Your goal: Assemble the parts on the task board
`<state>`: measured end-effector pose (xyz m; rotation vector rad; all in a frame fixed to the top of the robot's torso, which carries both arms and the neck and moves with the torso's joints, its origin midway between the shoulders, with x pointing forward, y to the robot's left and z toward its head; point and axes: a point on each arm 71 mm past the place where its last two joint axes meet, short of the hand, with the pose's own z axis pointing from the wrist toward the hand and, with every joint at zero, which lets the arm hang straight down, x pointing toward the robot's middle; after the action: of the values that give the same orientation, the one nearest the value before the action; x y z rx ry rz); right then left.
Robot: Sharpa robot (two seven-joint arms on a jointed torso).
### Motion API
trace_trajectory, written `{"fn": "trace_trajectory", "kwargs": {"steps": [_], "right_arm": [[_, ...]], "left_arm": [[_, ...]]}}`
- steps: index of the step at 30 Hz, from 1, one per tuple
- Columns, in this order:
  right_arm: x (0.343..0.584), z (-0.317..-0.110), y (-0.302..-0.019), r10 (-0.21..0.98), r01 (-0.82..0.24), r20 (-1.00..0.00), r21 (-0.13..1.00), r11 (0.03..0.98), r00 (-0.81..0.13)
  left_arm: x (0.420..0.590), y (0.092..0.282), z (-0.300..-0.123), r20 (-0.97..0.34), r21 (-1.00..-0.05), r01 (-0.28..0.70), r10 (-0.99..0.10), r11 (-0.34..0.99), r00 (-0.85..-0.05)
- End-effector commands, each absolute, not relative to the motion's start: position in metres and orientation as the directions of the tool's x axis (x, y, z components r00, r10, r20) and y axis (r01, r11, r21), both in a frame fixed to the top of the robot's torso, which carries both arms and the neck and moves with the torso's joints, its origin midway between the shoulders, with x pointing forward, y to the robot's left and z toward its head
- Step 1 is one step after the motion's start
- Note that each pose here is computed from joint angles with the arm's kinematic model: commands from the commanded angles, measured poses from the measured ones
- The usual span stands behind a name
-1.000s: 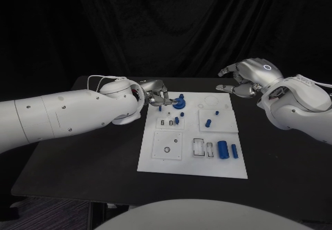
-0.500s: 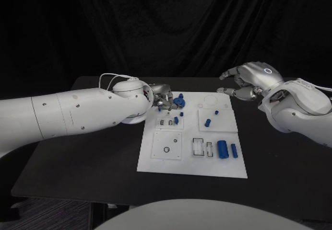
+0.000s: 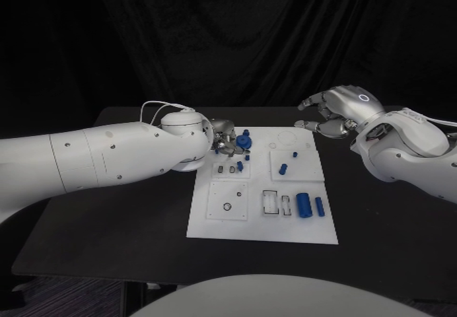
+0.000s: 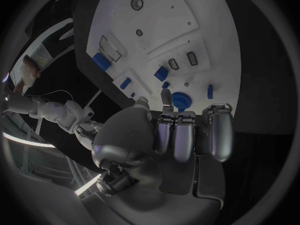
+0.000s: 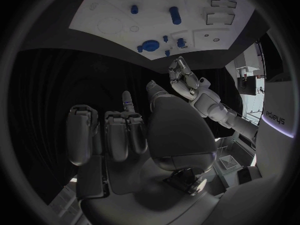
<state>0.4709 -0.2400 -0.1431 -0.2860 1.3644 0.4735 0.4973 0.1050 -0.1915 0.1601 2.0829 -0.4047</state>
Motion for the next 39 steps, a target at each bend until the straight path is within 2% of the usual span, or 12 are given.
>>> {"fn": "trace_trajectory", "kwargs": {"steps": [1,13,39], "right_arm": [[0.469,-0.142,-0.24,0.18,-0.494,-0.973,0.086,0.865,0.147],[0.469,-0.143,-0.239,0.179,-0.499,-0.974,0.086,0.863,0.141],[0.47,-0.144,-0.239,0.166,-0.493,-0.978,0.083,0.866,0.127]], "left_arm": [[0.497,0.104,-0.194,-0.847,-0.208,0.267,-0.036,0.941,-0.531],[0.499,0.096,-0.197,-0.847,-0.215,0.277,-0.038,0.936,-0.53],[0.497,0.092,-0.219,-0.828,-0.217,0.261,-0.036,0.941,-0.56]]}}
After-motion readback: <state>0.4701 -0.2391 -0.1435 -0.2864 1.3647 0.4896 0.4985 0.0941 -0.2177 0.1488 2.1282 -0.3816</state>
